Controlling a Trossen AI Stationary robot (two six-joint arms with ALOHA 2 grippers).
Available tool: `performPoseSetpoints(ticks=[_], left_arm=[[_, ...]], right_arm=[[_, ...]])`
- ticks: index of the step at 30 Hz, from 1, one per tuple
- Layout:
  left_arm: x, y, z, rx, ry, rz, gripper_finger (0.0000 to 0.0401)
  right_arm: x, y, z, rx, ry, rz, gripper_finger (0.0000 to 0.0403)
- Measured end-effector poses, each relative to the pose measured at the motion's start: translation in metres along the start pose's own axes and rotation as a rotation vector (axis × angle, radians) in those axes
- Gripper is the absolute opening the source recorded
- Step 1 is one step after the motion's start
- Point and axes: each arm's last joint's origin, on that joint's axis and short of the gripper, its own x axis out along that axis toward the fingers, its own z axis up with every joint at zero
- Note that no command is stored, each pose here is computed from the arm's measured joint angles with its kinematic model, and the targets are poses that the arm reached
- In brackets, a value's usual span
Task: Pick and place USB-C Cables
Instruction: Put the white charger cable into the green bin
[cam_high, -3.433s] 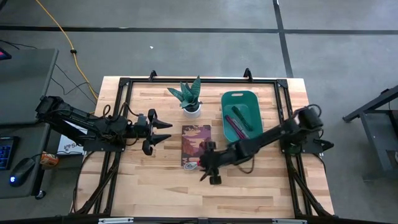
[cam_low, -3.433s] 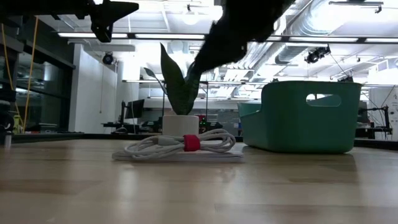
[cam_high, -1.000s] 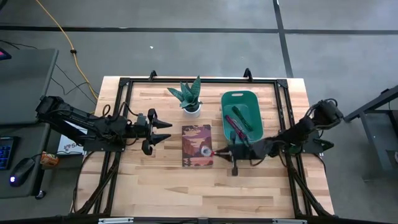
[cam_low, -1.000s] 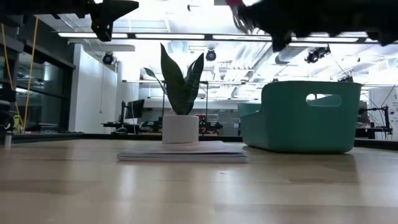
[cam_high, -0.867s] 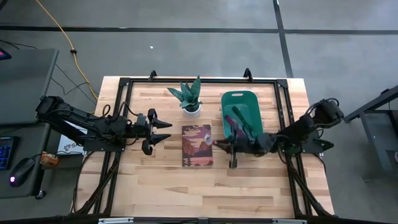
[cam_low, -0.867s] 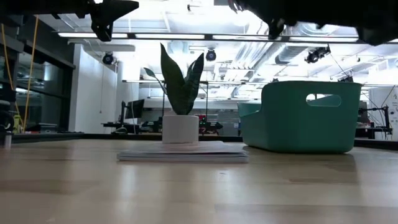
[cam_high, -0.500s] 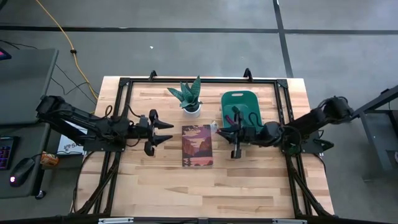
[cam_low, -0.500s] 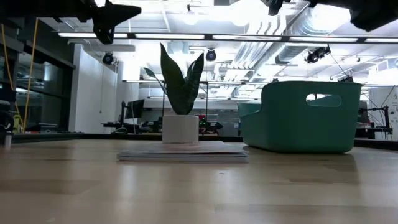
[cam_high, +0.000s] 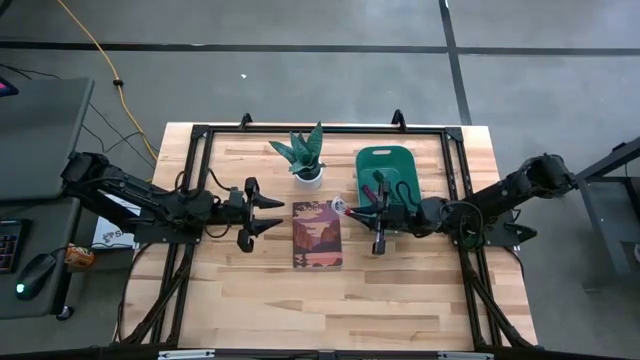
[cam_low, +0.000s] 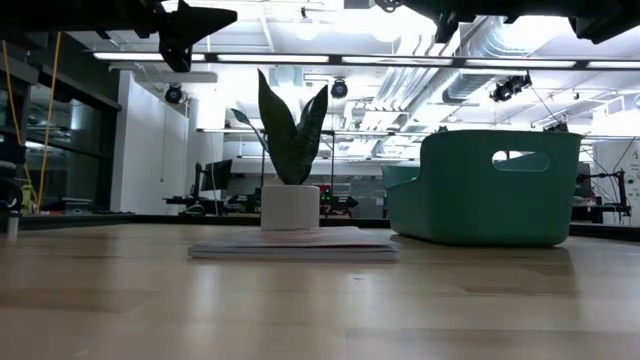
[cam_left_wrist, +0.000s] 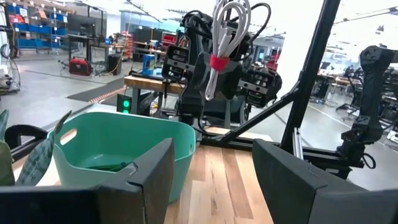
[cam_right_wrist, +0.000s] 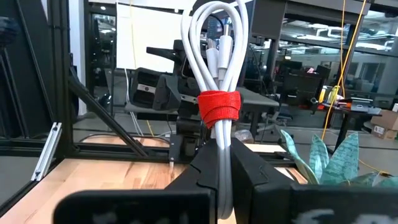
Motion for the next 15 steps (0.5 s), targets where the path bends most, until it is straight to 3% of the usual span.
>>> performPoseSetpoints(ticks=[12,15], left_arm=[[0.0000,0.0000,-0.0001,0.000,0.001,0.000,0.0196],[0.0000,0.0000,-0.0001,0.000,0.001,0.000,0.0196]], right_arm=[[0.0000,0.0000,-0.0001,-0.007,0.000,0.000,0.0000],[0.0002,-0.0011,-0.0002,-0.008,0.011,-0.043,0.0000]])
